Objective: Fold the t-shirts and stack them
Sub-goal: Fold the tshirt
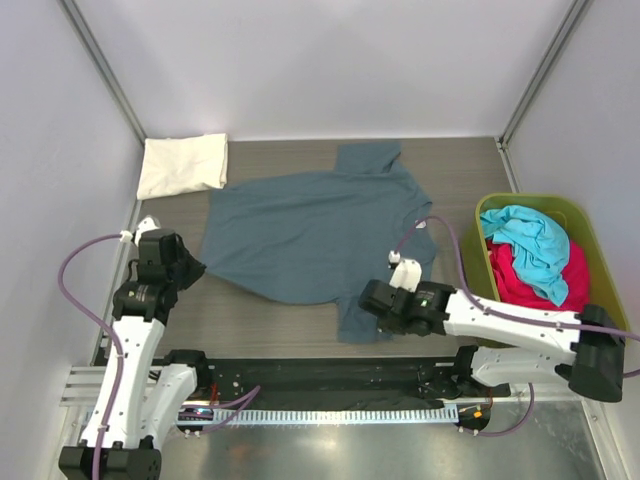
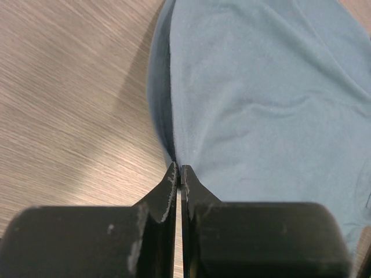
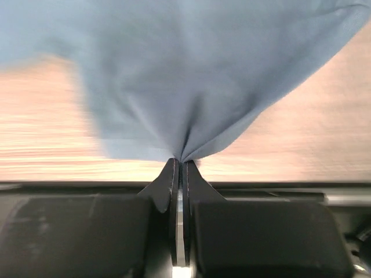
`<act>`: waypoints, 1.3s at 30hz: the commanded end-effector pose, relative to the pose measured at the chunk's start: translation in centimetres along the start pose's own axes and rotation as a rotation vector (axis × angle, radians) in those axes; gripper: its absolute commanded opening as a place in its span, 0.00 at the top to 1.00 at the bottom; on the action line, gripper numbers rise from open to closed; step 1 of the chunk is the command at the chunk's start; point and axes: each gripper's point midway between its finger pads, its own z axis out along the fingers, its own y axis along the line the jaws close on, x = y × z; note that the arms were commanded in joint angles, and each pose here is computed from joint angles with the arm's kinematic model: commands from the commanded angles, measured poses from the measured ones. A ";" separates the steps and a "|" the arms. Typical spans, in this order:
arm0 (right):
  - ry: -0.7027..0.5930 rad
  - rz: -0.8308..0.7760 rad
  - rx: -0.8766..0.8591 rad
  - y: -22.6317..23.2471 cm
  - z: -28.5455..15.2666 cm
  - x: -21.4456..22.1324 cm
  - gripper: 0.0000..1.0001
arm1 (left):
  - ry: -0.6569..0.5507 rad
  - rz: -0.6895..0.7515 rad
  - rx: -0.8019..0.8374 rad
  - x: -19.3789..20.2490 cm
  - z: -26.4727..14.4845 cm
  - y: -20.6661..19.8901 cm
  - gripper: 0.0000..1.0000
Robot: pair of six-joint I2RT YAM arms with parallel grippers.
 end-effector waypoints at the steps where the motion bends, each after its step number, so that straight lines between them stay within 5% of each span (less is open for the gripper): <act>1: -0.187 0.023 -0.066 1.9 -4.0 -6.5 0.99 | -0.052 0.014 0.051 -2.2 -1.1 -1.6 1.00; 15: -0.352 0.048 -0.048 3.4 -4.1 -26.5 0.99 | 0.001 -0.041 -0.022 -5.3 5.2 -4.3 1.00; 26: -0.354 0.103 -0.003 3.1 2.5 -39.4 0.99 | 0.115 -0.134 -0.165 -7.1 15.0 -2.5 1.00; 27: -0.295 0.083 0.004 3.5 6.1 -39.4 0.98 | 0.159 -0.136 -0.207 -6.2 16.9 -1.5 1.00; 29: -0.317 0.075 -0.003 3.8 6.0 -42.4 0.66 | 0.214 -0.142 -0.192 -6.9 18.6 -2.3 0.98; 30: -0.288 0.079 0.031 3.4 7.3 -42.5 0.48 | 0.256 -0.144 -0.159 -6.8 19.2 -3.0 0.61; 31: -0.255 0.077 0.106 2.5 9.7 -42.2 0.20 | 0.339 -0.145 -0.128 -5.5 20.0 -3.5 0.39; 33: -0.237 0.087 0.170 1.3 9.2 -41.8 0.08 | 0.330 -0.126 -0.123 -5.9 19.4 -4.0 0.12; 36: -0.247 0.102 0.174 0.2 8.7 -39.6 0.05 | 0.243 -0.138 -0.134 -5.9 16.7 -3.0 0.00; 37: -0.310 0.125 0.139 0.0 5.3 -39.9 0.04 | 0.220 -0.146 -0.126 -5.9 16.2 -2.8 0.00; 39: -0.273 0.163 0.139 -1.3 6.8 -36.2 0.04 | 0.195 -0.176 -0.118 -4.6 14.3 -2.0 0.03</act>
